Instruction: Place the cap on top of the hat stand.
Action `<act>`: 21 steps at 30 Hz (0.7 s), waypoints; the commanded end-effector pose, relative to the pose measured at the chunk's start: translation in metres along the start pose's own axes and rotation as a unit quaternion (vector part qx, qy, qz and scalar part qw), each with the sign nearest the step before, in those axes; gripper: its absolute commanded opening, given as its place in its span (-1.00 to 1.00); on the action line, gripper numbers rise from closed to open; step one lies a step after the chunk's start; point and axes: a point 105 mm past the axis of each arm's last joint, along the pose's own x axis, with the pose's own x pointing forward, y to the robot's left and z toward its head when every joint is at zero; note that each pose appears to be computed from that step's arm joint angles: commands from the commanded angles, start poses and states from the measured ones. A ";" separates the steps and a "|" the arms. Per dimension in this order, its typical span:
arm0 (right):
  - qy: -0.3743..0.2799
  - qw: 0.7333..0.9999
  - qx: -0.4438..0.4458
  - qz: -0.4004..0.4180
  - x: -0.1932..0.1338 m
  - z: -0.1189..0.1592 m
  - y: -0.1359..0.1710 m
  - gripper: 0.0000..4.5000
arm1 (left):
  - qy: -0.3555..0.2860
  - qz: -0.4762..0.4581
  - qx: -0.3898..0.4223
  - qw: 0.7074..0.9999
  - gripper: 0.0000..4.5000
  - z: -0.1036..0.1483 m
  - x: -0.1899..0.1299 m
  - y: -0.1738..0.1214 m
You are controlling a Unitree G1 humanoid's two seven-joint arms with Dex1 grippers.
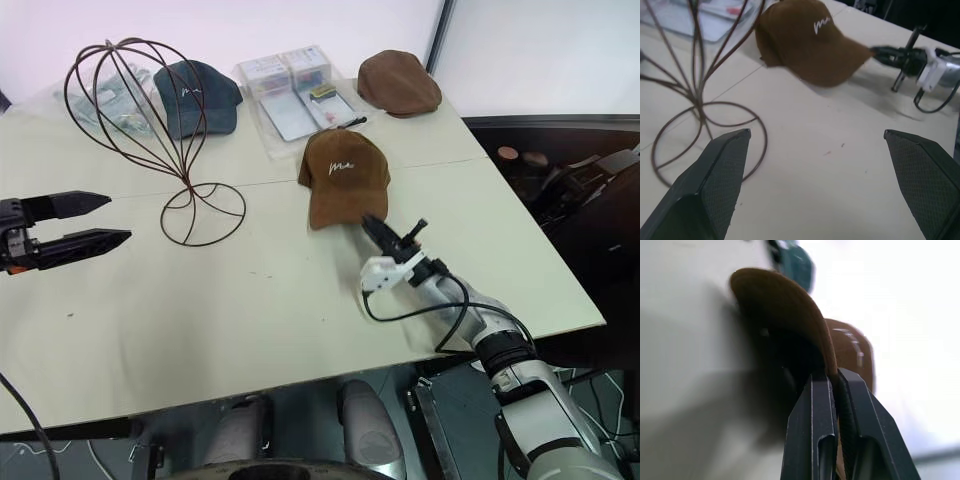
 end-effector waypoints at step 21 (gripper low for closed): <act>-0.241 0.940 0.118 -0.212 0.118 0.179 -0.172 -0.97 | -0.128 0.095 0.060 0.985 1.00 0.073 -0.074 0.021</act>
